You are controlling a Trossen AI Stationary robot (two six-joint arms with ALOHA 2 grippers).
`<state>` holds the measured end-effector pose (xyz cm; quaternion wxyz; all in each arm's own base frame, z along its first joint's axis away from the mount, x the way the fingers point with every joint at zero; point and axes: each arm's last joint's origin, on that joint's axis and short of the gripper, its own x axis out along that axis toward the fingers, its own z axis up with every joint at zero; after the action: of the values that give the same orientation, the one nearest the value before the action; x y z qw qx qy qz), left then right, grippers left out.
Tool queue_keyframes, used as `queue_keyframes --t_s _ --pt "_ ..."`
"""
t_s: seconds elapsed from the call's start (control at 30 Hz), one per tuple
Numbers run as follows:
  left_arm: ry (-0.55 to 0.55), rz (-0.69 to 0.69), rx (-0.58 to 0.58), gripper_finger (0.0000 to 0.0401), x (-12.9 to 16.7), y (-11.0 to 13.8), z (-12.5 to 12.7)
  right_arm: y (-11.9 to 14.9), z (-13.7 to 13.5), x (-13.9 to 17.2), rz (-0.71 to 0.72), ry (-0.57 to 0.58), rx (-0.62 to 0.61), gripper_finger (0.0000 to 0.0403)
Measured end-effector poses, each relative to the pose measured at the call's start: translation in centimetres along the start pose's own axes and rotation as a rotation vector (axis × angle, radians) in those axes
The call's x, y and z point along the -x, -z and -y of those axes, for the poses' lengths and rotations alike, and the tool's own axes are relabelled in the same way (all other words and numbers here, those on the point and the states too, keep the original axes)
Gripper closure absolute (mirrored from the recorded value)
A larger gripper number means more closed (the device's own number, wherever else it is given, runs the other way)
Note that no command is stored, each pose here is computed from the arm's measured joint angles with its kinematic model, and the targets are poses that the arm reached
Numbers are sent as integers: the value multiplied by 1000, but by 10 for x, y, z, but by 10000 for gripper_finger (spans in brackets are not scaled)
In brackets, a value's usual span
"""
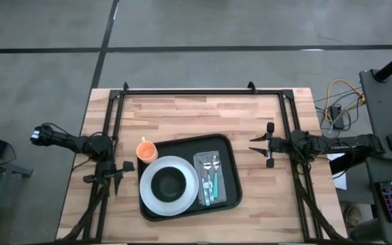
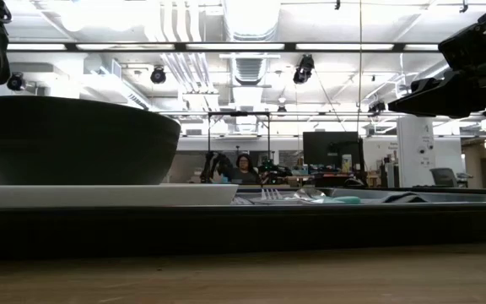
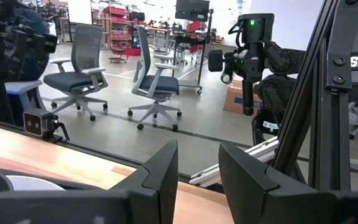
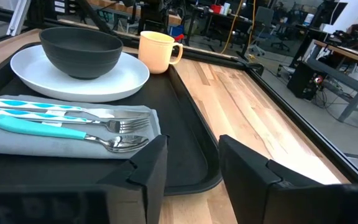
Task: Set up tray
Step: Return to Home Position
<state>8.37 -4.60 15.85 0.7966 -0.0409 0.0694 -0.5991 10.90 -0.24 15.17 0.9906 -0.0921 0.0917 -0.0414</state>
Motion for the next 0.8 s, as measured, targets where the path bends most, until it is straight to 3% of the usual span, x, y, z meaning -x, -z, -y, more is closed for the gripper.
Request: queue_keyframes --t_s 0.8 --pt "0 0 0 303 0 0 0 0 0 0 0 0 0 274"
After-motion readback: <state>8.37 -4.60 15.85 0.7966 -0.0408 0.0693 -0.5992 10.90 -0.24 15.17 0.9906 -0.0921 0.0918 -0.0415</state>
